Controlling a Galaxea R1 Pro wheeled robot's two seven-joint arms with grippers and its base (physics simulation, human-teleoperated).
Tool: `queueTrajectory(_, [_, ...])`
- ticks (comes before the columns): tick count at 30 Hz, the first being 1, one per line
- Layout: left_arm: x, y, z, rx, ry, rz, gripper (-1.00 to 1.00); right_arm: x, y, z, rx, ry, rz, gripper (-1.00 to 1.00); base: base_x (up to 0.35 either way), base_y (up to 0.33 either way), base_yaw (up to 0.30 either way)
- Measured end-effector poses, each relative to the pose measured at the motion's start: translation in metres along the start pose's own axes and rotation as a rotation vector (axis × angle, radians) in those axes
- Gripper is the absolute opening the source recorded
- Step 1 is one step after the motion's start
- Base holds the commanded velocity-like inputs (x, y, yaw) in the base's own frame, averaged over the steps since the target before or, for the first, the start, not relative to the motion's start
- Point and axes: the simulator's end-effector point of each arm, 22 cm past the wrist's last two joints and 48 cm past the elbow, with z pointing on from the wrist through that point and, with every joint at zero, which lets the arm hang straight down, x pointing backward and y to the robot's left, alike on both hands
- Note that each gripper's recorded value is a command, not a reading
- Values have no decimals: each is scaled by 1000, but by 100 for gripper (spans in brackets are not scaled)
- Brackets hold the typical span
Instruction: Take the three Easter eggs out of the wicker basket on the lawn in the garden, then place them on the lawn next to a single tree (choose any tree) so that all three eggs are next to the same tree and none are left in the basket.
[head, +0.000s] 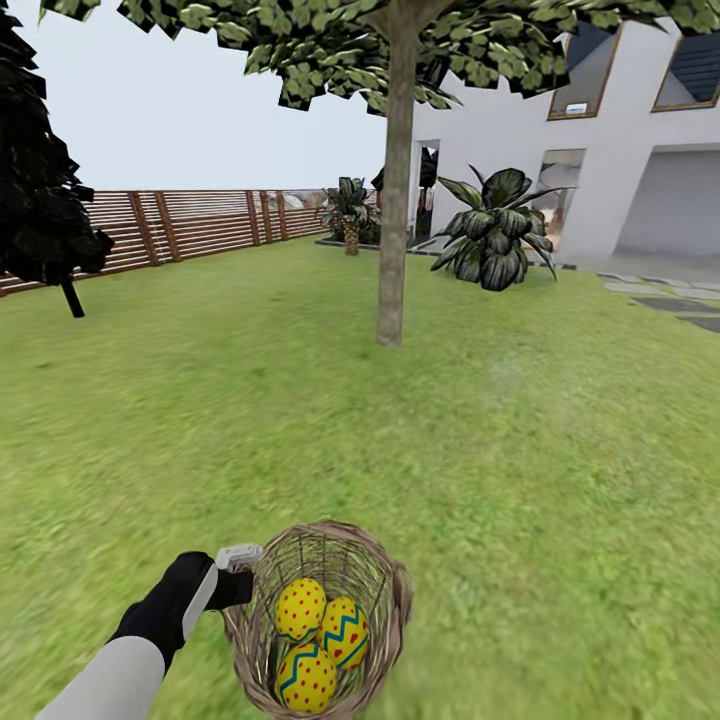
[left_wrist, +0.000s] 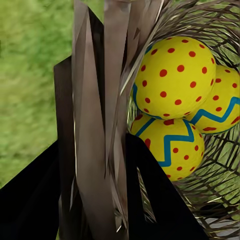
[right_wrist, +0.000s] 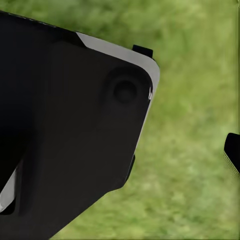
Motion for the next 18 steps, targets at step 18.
queueTrajectory(18, [0,-1,0,1,0,1,-100,0,0,0,0,0,0,100,324,77,0])
